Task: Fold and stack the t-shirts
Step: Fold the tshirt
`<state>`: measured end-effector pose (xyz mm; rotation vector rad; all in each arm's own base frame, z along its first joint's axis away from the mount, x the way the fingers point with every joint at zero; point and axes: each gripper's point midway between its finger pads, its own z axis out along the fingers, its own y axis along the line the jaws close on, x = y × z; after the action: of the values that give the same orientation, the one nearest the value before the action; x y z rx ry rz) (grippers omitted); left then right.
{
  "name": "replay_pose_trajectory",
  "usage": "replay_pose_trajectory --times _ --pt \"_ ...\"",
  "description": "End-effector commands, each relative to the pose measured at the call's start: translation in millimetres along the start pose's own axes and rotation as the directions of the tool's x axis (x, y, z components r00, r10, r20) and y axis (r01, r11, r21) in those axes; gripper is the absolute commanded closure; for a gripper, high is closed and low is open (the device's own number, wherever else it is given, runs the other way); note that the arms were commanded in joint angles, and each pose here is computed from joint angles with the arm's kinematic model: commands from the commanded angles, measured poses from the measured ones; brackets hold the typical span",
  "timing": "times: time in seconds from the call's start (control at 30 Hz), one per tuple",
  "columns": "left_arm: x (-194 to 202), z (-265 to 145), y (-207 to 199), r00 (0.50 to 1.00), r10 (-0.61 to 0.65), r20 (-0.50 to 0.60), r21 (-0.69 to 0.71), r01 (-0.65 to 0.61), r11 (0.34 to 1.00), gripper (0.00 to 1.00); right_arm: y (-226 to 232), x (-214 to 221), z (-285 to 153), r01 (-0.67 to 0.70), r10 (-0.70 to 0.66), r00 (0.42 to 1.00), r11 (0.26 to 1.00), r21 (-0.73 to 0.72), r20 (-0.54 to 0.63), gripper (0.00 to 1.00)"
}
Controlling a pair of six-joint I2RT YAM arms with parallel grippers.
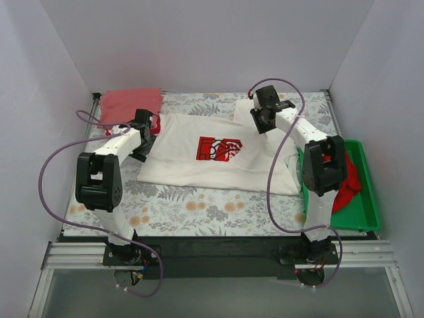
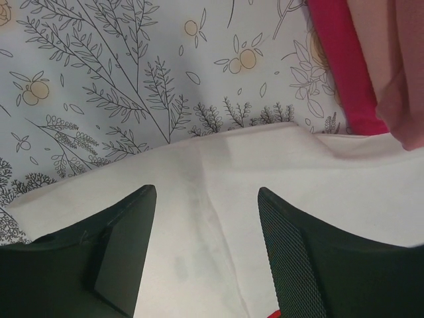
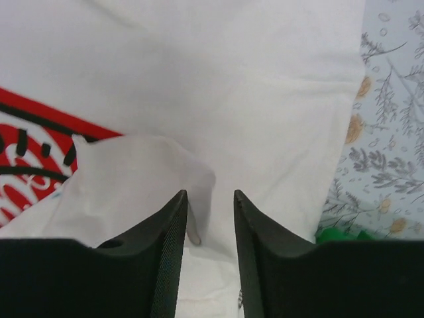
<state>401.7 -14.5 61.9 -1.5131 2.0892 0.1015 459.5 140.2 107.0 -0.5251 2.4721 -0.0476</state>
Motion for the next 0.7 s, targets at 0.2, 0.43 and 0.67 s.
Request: replay_pose_trajectory --times 0.2,0.43,0.67 --pt "-18.8 -51.3 -10.1 1.000 -0.010 -0.012 0.142 0.012 0.990 0.37 -21.6 -40.4 -24.1 -0.077 0.068 0.992 0.993 0.086 0.110 0.02" --pt "15.0 -46.7 -4.8 0.989 0.069 -0.131 0.219 -0.039 0.975 0.37 60.0 -18.3 -48.3 -0.079 0.127 0.981 0.952 -0.296 0.146 0.02" --pt "37.8 -26.4 10.4 0.974 0.144 -0.173 0.211 -0.106 0.972 0.37 77.4 -10.9 -16.8 -0.109 0.137 0.987 0.958 -0.265 0.087 0.10"
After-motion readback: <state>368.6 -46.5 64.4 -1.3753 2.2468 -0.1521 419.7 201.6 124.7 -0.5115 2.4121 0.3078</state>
